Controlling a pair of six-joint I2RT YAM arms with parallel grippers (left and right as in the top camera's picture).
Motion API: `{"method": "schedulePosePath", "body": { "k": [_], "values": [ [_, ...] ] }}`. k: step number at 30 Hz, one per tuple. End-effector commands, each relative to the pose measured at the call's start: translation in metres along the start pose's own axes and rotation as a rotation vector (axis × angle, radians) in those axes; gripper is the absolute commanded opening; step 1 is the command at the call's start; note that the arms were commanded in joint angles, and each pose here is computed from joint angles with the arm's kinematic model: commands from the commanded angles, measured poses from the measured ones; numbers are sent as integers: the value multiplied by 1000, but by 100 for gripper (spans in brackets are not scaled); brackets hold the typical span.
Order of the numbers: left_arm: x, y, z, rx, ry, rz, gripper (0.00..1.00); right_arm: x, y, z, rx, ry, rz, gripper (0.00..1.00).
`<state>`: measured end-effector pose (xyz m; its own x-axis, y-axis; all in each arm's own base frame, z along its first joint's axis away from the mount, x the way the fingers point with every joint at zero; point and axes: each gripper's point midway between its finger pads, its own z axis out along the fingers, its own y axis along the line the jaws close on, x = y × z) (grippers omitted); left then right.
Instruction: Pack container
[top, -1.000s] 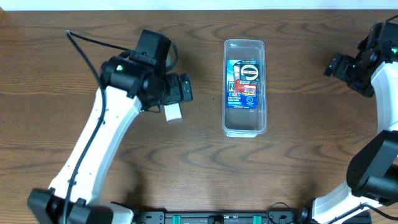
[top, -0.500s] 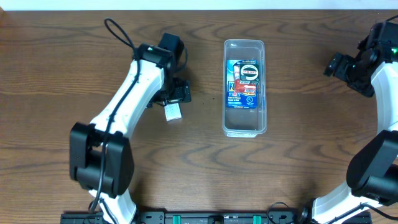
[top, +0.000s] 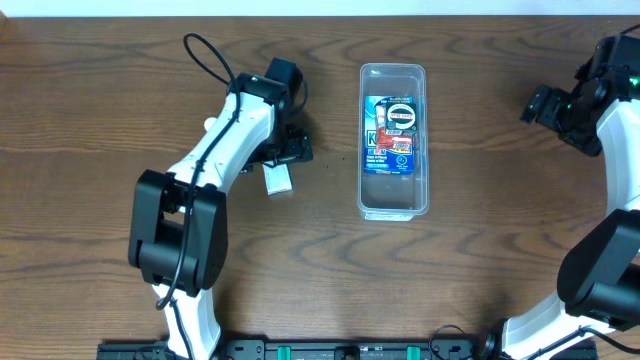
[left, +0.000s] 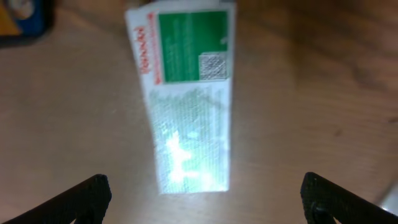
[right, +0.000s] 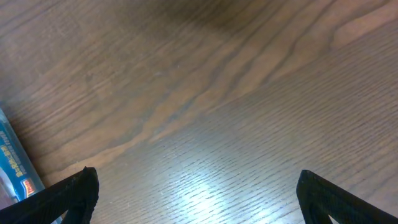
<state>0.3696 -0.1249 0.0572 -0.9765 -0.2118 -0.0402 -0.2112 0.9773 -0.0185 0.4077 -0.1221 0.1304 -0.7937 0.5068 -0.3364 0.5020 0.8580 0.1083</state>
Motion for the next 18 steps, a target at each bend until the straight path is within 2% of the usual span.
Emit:
{"method": "schedulePosePath", "body": {
  "k": [1, 7, 18],
  "values": [
    [-1, 5, 8, 24, 26, -47, 98, 1, -2, 2, 8, 2, 5, 99],
    [-12, 21, 8, -15, -7, -72, 98, 1, -2, 2, 8, 2, 5, 99],
    [-12, 20, 10, -13, -8, -71, 98, 1, -2, 2, 8, 2, 5, 99]
  ]
}}
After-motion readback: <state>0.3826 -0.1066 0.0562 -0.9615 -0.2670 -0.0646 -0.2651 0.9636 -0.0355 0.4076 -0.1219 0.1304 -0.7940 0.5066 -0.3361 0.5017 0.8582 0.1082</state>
